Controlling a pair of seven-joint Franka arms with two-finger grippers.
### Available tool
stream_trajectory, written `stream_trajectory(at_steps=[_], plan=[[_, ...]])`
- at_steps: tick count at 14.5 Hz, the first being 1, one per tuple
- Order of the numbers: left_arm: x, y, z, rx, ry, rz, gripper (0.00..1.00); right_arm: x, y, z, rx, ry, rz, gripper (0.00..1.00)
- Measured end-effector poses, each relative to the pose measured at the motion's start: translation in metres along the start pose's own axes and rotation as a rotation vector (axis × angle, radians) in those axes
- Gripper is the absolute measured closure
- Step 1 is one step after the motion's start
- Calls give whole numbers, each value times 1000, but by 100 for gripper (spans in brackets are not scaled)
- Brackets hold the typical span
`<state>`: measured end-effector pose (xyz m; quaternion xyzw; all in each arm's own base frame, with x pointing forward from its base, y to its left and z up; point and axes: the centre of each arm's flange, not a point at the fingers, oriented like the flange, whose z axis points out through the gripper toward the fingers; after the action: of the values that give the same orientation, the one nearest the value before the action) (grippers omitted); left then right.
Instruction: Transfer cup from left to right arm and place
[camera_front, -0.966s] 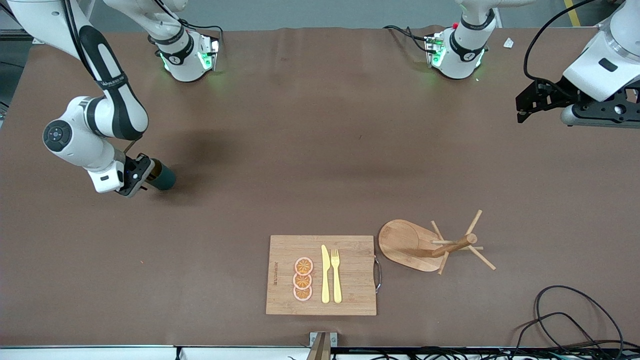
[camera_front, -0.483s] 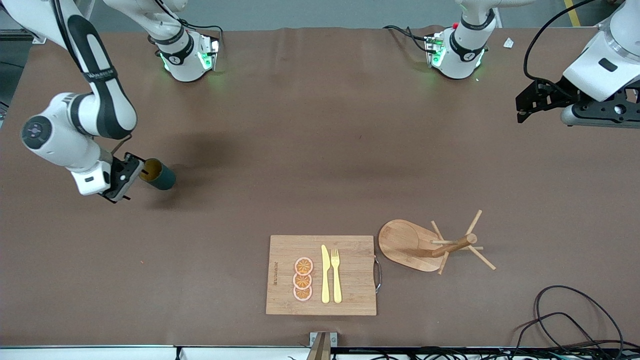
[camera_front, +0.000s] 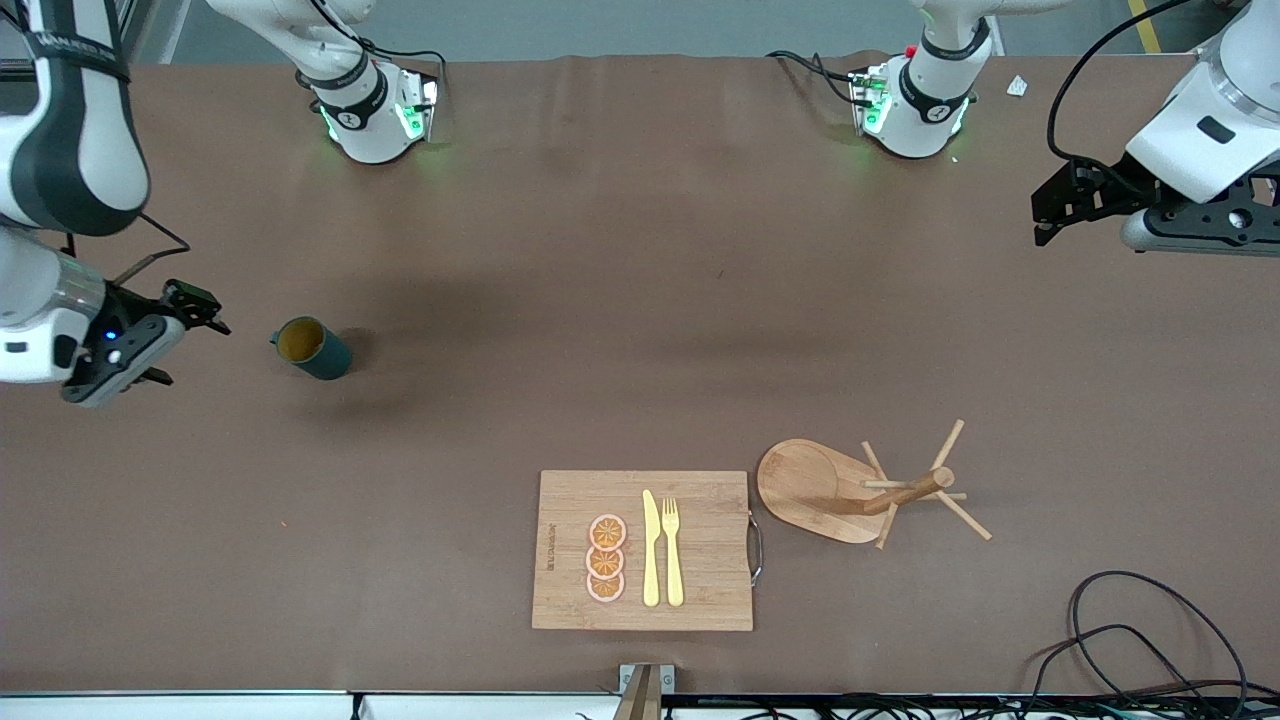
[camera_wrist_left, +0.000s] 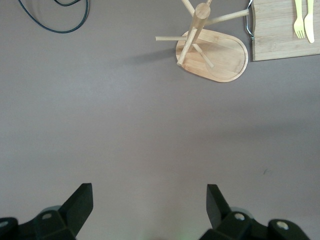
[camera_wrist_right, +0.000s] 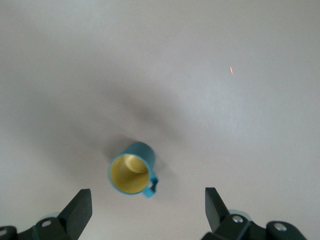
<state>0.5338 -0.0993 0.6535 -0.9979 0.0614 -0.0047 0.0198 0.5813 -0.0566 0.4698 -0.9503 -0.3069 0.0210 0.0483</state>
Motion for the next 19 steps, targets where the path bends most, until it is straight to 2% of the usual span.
stream_trajectory(at_steps=[5, 7, 9, 14, 19], plan=[[-1, 0, -2, 0, 2, 2, 0, -8, 4, -61, 14, -16, 373, 0], [-1, 0, -2, 0, 0, 3, 0, -12, -2, -89, 27, -41, 485, 0], [-2, 0, -3, 1, -1, 15, 0, -17, -9, -105, 42, -71, 544, 0], [-2, 0, -5, 0, 1, 36, 0, -18, -16, -118, 30, -87, 729, 0], [-4, 0, -8, 1, 7, 45, 0, -15, -20, -133, -76, -99, 737, 0]])
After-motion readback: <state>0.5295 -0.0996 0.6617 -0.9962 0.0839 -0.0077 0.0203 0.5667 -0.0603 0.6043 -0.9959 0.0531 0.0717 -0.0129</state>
